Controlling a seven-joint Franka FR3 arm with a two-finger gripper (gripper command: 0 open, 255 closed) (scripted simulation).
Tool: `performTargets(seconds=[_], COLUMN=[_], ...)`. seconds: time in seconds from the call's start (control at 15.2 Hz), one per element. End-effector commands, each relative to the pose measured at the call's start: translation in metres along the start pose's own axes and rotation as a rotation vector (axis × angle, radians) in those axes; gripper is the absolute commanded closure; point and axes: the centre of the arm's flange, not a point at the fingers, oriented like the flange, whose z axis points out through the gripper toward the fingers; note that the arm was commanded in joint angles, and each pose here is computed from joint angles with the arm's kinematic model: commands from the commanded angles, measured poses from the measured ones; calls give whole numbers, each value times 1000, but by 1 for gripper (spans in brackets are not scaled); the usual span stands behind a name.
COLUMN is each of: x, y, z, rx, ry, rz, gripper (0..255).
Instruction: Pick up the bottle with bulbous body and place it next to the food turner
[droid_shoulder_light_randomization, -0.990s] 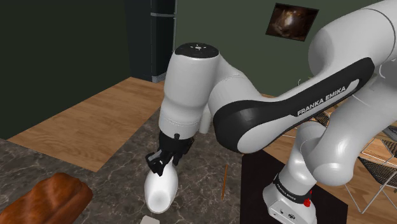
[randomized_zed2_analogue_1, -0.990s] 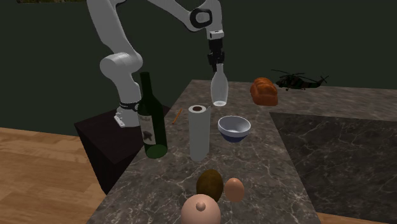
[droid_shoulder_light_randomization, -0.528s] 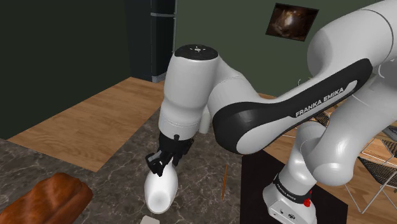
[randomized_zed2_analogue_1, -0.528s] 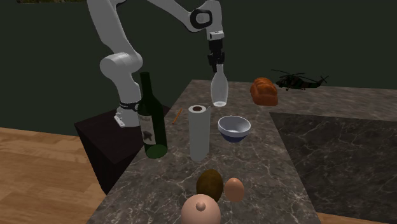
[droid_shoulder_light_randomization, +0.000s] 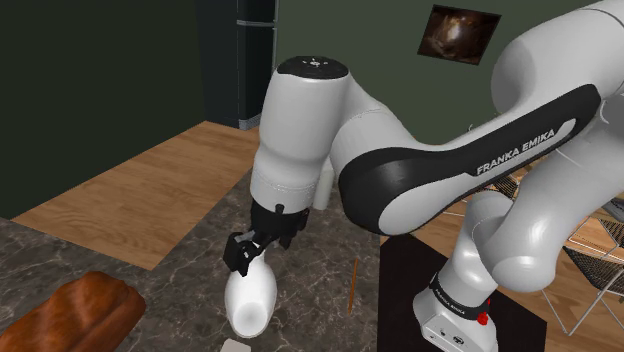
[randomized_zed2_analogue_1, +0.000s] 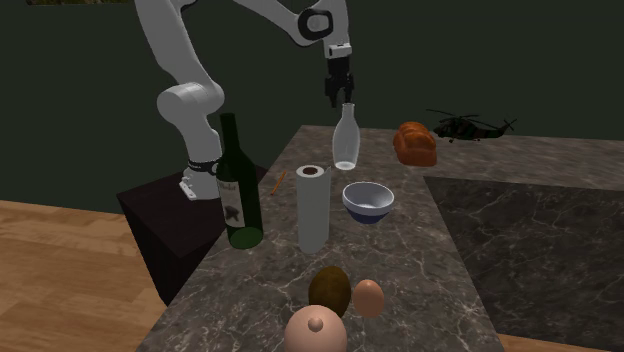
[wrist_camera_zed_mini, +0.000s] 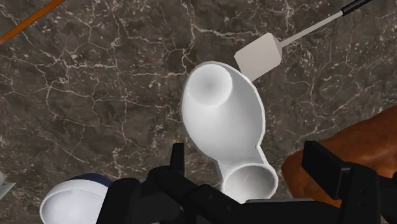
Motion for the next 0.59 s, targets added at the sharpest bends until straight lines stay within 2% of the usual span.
performTargets(seconds=[0.0,0.07,0.53], x=[1,1,1], y=[1,1,1], z=[-24,-35,-35], rx=[-1,-1,-1], ry=[-1,-1,-1], rz=[0,0,0], gripper=[0,0,0])
